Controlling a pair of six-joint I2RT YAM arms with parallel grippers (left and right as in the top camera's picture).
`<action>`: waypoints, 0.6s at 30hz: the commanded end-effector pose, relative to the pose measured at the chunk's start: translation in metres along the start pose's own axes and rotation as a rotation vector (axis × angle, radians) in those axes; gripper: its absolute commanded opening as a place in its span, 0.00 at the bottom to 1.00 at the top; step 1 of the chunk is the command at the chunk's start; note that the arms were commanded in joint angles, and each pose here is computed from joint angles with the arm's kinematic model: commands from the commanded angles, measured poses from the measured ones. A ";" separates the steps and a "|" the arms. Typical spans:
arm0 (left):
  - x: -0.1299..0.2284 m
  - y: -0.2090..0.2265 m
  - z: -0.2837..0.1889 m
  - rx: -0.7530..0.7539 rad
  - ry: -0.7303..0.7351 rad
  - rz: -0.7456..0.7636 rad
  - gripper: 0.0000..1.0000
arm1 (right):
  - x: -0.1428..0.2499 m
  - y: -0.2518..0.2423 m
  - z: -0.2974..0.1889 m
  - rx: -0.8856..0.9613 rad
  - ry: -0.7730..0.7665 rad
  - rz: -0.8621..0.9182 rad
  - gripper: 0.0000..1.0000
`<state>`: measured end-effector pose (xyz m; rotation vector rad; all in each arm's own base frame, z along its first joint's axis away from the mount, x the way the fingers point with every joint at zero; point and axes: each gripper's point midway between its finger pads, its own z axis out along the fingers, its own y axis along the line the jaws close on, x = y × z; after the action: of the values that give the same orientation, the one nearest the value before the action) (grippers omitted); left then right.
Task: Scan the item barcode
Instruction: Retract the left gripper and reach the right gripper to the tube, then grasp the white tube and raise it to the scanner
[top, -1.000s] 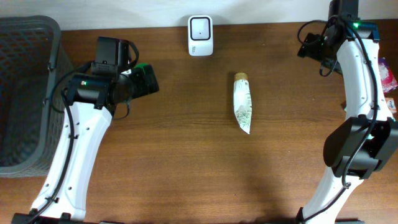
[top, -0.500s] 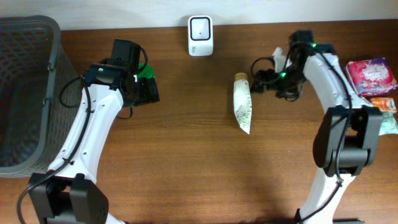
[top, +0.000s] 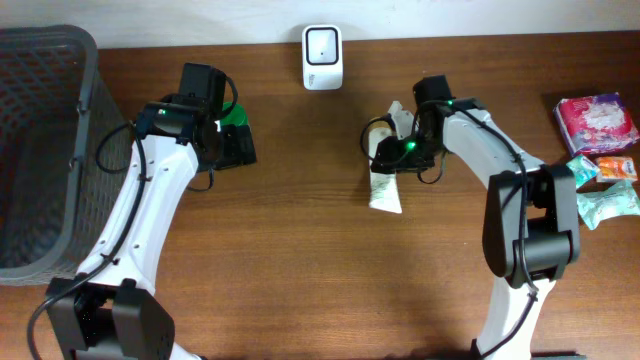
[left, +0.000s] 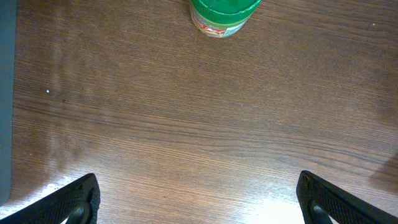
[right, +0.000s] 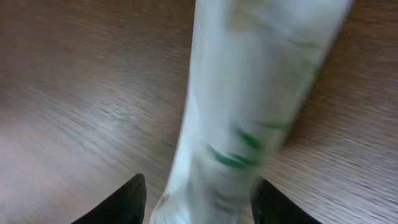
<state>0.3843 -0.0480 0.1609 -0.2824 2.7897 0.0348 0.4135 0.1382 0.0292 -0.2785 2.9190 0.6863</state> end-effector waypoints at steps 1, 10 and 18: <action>0.000 0.004 0.002 -0.017 0.001 0.014 0.99 | 0.005 -0.013 0.007 0.180 0.005 0.119 0.48; 0.000 0.004 0.002 -0.017 0.001 0.014 0.99 | -0.008 0.013 0.018 0.309 -0.050 0.054 0.42; 0.000 0.003 0.002 -0.017 0.001 0.014 0.99 | -0.019 0.024 0.013 0.449 -0.110 0.008 0.04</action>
<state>0.3843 -0.0480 0.1609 -0.2824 2.7897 0.0348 0.4190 0.1701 0.0238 -0.1891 2.9027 0.0898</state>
